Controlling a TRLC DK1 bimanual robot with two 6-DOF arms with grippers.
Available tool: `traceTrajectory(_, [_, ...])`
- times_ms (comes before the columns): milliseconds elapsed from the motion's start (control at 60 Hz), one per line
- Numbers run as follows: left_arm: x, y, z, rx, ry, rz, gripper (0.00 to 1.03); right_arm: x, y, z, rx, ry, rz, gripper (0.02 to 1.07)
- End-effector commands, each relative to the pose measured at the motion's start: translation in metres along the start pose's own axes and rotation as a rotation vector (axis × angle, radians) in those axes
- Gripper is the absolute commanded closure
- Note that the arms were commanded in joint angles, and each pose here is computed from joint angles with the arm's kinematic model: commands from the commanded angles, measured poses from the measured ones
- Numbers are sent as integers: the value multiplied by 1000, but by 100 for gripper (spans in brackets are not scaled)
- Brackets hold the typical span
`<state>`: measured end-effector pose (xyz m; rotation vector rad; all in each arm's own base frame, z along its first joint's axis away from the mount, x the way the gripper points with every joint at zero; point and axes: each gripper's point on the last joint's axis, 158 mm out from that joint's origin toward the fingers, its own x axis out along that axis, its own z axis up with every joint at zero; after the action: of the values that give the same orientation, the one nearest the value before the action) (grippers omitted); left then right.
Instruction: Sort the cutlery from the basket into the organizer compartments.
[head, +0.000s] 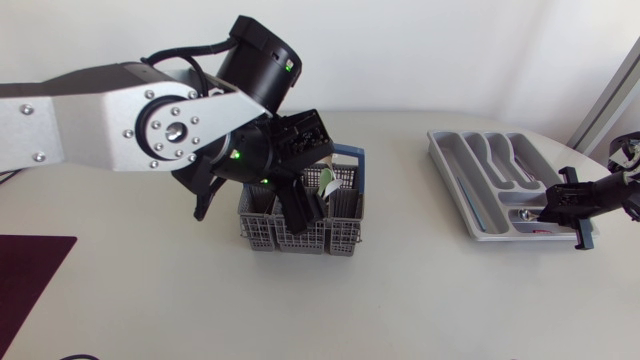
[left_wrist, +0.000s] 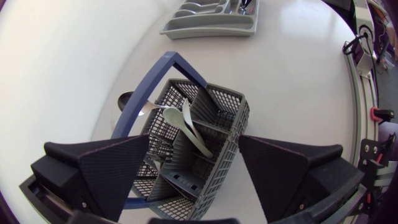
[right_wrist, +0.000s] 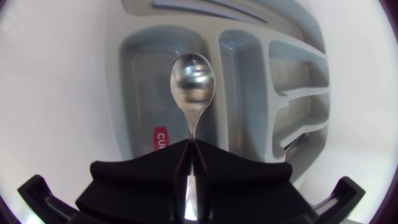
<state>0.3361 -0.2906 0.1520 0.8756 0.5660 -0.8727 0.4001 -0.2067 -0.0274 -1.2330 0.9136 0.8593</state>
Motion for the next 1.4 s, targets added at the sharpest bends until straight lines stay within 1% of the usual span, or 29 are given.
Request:
traceTrajectory(0, [11,-7,-11,39,26,-10,4,18,12,3,-58,9,16,96])
traceTrajectory(83, [11,-3,-11,44,18,2,4,21,15,4,-71,22,12,92])
traceTrajectory(167, [13,-2,-13,62,19,5,4,21,16,4,-74,31,9,83])
traceTrajectory(267, [17,-1,-15,82,9,16,4,18,14,3,-78,44,-19,76])
traceTrajectory(417, [21,7,-17,109,-12,48,4,-5,6,7,-60,42,-75,62])
traceTrajectory(533, [26,11,-14,133,-43,79,4,-28,4,14,-29,33,-110,49])
traceTrajectory(567, [27,11,-13,143,-51,85,4,-36,5,19,-23,22,-118,42])
traceTrajectory(617, [30,11,-13,145,-52,87,4,-46,6,25,6,11,-125,29])
traceTrajectory(650, [32,11,-12,146,-52,85,4,-52,7,29,35,4,-118,16])
traceTrajectory(667, [33,10,-11,149,-52,82,4,-56,8,32,49,-7,-114,12])
traceTrajectory(683, [35,8,-11,152,-50,79,4,-60,9,37,56,-25,-109,10])
traceTrajectory(800, [44,1,-9,166,-58,69,5,-80,17,64,142,-114,-96,10])
traceTrajectory(917, [52,-7,-7,171,-51,49,8,-98,30,101,207,-217,-96,10])
traceTrajectory(1017, [59,-12,-4,167,-51,36,18,-111,41,131,240,-287,-110,10])
traceTrajectory(1050, [63,-15,-4,168,-46,28,24,-114,44,140,258,-309,-109,10])
traceTrajectory(1083, [66,-15,-2,166,-45,26,34,-118,48,153,280,-342,-106,10])
traceTrajectory(1133, [67,-13,0,164,-49,31,42,-120,54,166,291,-370,-99,10])
traceTrajectory(1167, [69,-7,3,159,-61,43,50,-122,62,179,297,-393,-91,10])
traceTrajectory(1267, [75,0,3,143,-56,50,65,-122,76,200,294,-420,-90,10])
traceTrajectory(1300, [76,2,3,138,-56,53,67,-123,81,206,289,-429,-88,10])
traceTrajectory(1383, [78,8,6,118,-64,57,67,-124,89,215,293,-447,-91,10])
